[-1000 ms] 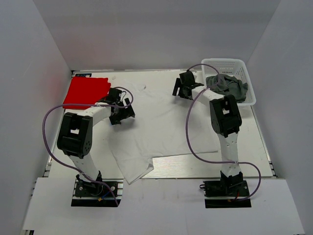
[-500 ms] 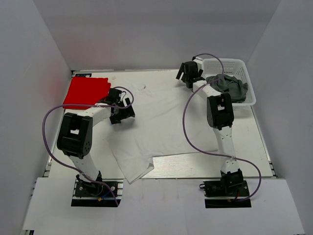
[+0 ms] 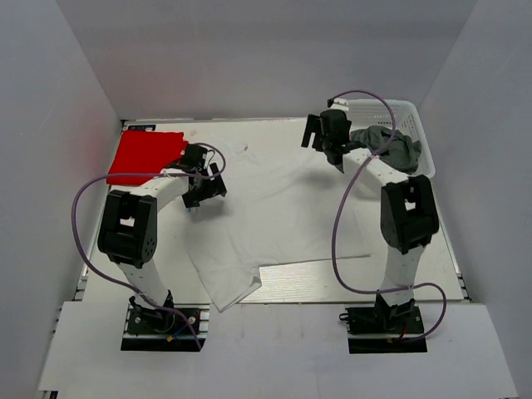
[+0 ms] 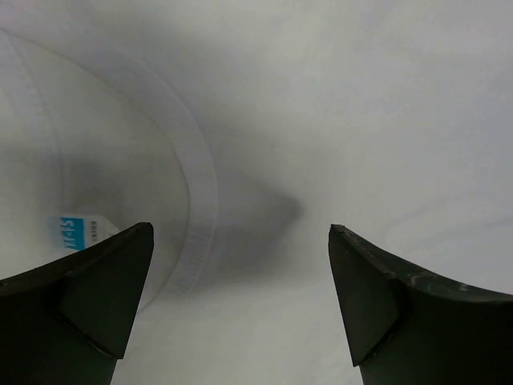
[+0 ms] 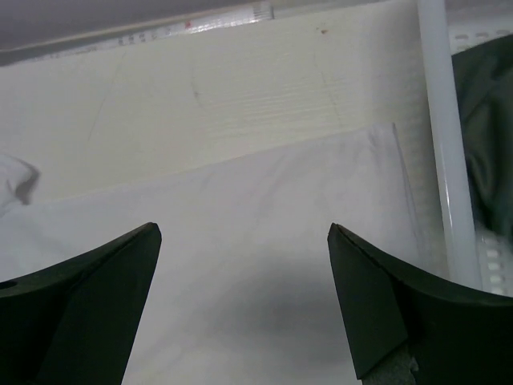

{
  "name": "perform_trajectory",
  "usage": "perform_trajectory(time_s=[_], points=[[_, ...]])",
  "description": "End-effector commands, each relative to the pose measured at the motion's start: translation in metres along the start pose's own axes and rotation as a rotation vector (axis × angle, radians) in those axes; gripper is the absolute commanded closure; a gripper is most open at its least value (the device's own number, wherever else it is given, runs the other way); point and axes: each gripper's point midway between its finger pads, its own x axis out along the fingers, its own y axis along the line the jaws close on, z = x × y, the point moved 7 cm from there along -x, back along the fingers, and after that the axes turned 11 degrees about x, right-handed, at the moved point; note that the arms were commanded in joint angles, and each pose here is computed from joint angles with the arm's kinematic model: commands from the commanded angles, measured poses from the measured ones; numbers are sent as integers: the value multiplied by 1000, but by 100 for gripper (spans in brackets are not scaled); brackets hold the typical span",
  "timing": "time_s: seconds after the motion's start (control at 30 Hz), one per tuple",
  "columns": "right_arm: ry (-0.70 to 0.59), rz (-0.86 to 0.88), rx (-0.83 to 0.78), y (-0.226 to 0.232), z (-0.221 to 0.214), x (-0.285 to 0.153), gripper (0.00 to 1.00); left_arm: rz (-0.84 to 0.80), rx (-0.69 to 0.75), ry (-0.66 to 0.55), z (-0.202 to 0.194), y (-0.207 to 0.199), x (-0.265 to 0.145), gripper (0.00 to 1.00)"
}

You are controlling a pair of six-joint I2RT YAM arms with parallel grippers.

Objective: Fold and stack the t-shirts
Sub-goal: Flatten out the tshirt

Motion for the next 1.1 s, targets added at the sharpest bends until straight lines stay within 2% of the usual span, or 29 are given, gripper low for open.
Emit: perform_trajectory(time_s=[0.0,0.1,0.17,0.3,0.4,0.43,0.53,0.7,0.77,0.83,0.9,1.07], points=[[29,-70,-50,-2,-27,-33,10,95,-50,-95,33,7,-24,0],[121,-195,-63,-19,-63,-50,10,172,-72,-115,43,16,-22,0],[170,-243,-59,-27,-80,-58,10,216,-76,-79,44,18,-10,0],[234,-238,-33,-36,-105,-66,10,254,-71,-58,57,16,13,0],[234,-230,-24,-39,-109,-68,10,254,-56,-57,75,11,26,0],[238,-237,-21,-41,-110,-66,10,260,-50,-16,70,11,43,0],[262,-264,-43,-46,-120,-57,10,235,-35,15,83,3,58,0],[291,-290,-56,-47,-128,-39,10,254,-10,43,105,-3,91,0],[302,-290,-71,-39,-132,-31,10,253,-5,2,124,-3,92,0],[295,-299,-60,-40,-122,-21,10,258,10,17,126,-3,103,0],[295,-345,-71,-47,-125,-14,10,242,6,-7,141,-3,100,0],[235,-283,-73,-22,-88,-4,10,195,8,-67,164,-9,83,0]])
